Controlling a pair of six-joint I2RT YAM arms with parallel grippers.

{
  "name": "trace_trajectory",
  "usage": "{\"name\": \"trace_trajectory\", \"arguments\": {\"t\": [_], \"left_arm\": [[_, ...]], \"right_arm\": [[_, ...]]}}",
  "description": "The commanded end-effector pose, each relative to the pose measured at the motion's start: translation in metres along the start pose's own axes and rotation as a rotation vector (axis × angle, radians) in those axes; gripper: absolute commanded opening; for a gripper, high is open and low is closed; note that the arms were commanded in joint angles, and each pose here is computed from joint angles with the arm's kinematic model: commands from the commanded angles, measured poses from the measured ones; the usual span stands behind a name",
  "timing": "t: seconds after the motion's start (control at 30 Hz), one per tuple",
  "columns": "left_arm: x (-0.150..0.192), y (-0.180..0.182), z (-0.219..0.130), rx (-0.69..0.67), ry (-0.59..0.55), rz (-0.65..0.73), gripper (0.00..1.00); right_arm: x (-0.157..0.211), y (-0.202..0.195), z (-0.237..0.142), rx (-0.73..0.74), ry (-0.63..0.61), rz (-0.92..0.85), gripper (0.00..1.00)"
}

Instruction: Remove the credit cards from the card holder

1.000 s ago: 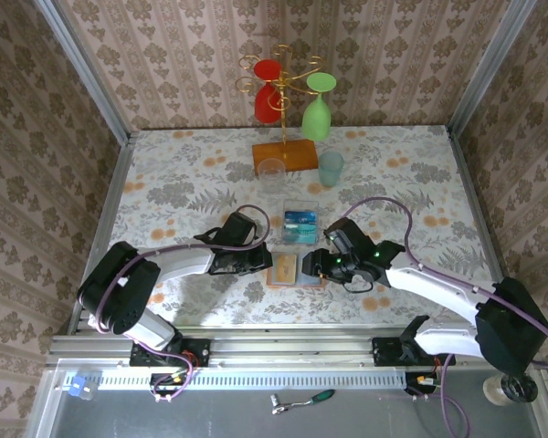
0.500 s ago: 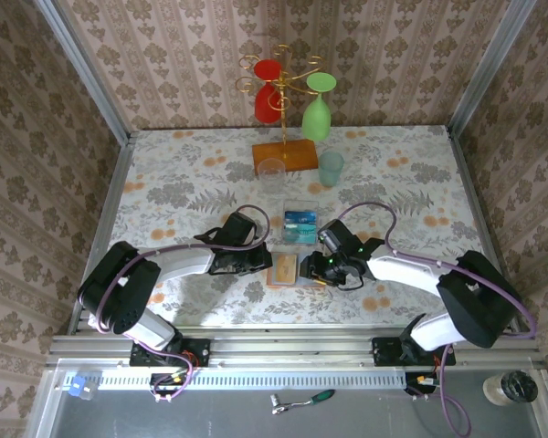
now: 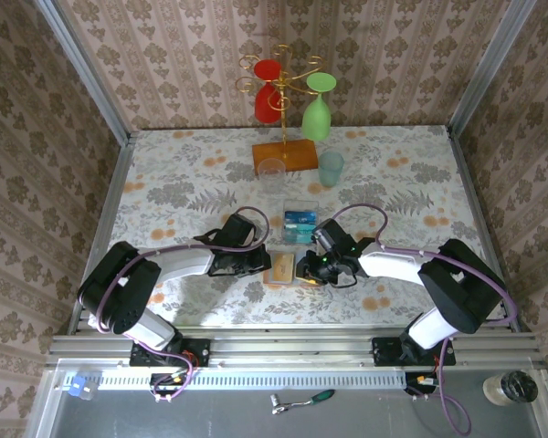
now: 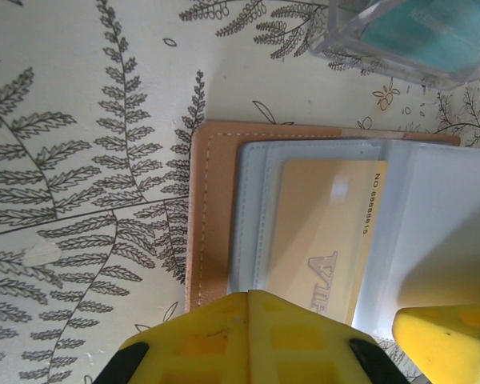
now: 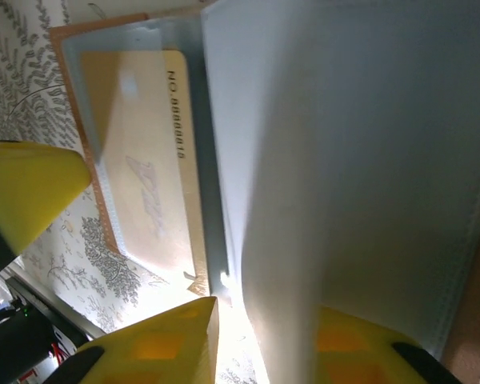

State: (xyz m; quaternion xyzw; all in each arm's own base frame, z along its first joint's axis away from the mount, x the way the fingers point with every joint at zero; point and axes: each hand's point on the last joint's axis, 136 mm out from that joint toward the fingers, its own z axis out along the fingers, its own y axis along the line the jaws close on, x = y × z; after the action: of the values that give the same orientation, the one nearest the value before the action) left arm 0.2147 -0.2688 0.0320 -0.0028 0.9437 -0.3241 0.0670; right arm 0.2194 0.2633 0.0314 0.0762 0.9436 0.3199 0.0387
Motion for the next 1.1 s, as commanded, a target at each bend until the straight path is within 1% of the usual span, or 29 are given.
{"name": "trace_trajectory", "arguments": {"t": [0.0, 0.1, 0.27, 0.43, 0.87, 0.97, 1.07], "left_arm": [[0.002, 0.007, 0.000, -0.012, 0.006, -0.013, 0.08], [0.004, 0.010, 0.004, -0.015, 0.018, -0.021, 0.08], [0.007, 0.014, 0.007, -0.019, 0.028, -0.026, 0.08], [0.008, 0.017, 0.007, -0.023, 0.033, -0.029, 0.08], [0.013, 0.027, 0.007, -0.057, 0.045, -0.052, 0.08], [0.014, 0.030, 0.006, -0.066, 0.049, -0.056, 0.08], [0.014, 0.031, 0.006, -0.070, 0.050, -0.058, 0.08]], "right_arm": [[-0.004, 0.013, -0.001, -0.035, 0.003, -0.007, 0.19], [-0.005, 0.016, -0.002, -0.039, 0.000, -0.006, 0.18], [-0.006, 0.020, 0.003, -0.063, 0.015, 0.001, 0.24], [-0.005, 0.021, 0.011, -0.072, 0.032, 0.008, 0.24], [-0.006, 0.022, 0.008, -0.077, 0.016, 0.009, 0.09], [-0.005, 0.016, 0.008, -0.051, 0.016, 0.008, 0.10], [-0.005, 0.006, 0.005, 0.004, 0.013, -0.003, 0.15]]}}
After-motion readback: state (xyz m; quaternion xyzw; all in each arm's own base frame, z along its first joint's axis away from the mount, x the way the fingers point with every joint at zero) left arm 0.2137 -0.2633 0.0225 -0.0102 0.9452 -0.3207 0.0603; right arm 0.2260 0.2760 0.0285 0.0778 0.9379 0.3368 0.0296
